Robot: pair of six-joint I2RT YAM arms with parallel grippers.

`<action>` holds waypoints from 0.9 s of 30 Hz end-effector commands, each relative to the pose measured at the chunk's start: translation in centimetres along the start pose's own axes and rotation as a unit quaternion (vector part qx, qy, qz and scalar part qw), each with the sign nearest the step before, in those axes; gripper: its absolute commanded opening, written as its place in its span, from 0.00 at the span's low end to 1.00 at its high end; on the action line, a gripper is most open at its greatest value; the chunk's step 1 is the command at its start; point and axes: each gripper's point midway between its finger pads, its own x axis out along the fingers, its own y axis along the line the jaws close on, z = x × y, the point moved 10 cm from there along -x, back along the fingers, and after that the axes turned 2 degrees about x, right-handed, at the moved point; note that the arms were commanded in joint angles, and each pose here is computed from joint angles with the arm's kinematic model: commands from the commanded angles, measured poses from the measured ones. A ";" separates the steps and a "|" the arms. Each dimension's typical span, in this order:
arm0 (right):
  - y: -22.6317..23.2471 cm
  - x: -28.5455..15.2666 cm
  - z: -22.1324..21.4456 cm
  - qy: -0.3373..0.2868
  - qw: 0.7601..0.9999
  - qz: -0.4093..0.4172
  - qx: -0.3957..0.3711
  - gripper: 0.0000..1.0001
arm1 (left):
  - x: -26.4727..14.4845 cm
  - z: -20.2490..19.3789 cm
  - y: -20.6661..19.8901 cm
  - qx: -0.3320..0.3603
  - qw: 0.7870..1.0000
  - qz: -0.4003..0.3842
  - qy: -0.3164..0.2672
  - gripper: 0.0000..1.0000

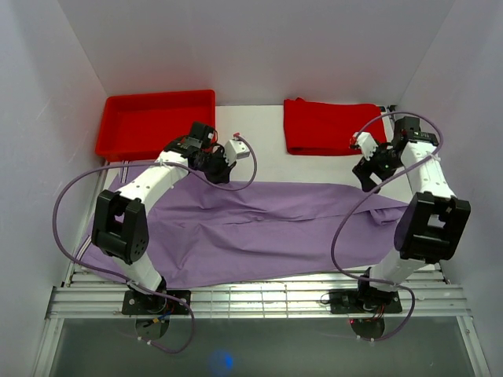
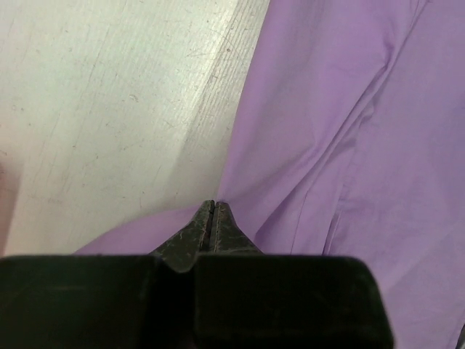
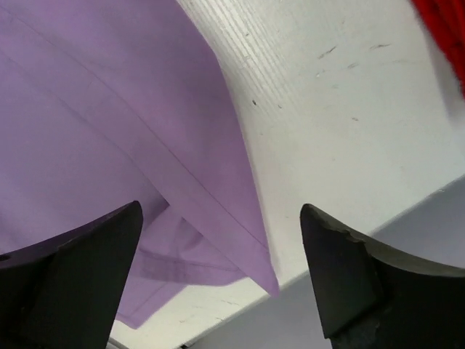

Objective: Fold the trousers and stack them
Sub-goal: Flatten the trousers out

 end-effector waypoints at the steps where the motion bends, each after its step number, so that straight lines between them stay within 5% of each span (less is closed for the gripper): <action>1: -1.5 3.6 -1.0 0.035 0.998 0.031 0.039 0.98 | 0.0 0.3 -0.3 0.006 1.000 -0.011 -0.022 0.00; 5: -2.7 6.7 -1.3 0.042 0.995 0.058 0.067 0.97 | -0.3 0.0 -0.5 0.017 1.000 -0.013 -0.020 0.00; 8: -2.5 8.2 -1.9 0.050 0.993 0.080 0.067 0.86 | -0.3 -0.7 -0.8 0.026 1.000 -0.005 -0.005 0.00; 11: -2.0 9.0 -2.3 0.059 0.991 0.100 0.065 0.64 | -0.4 -1.4 -1.2 0.029 1.000 -0.004 0.000 0.00; 15: -2.4 8.1 -1.7 0.048 0.994 0.083 0.061 0.09 | -0.6 -1.6 -1.4 0.026 1.000 0.003 0.001 0.00; 23: 3.0 -0.4 0.2 -0.021 0.996 0.027 -0.081 0.08 | -3.2 -2.2 -3.5 0.036 0.999 0.017 -0.014 0.00; 27: 9.4 -0.1 -3.6 -0.003 0.984 0.027 -0.175 0.08 | -4.6 -4.2 -6.1 0.038 0.999 0.016 -0.019 0.00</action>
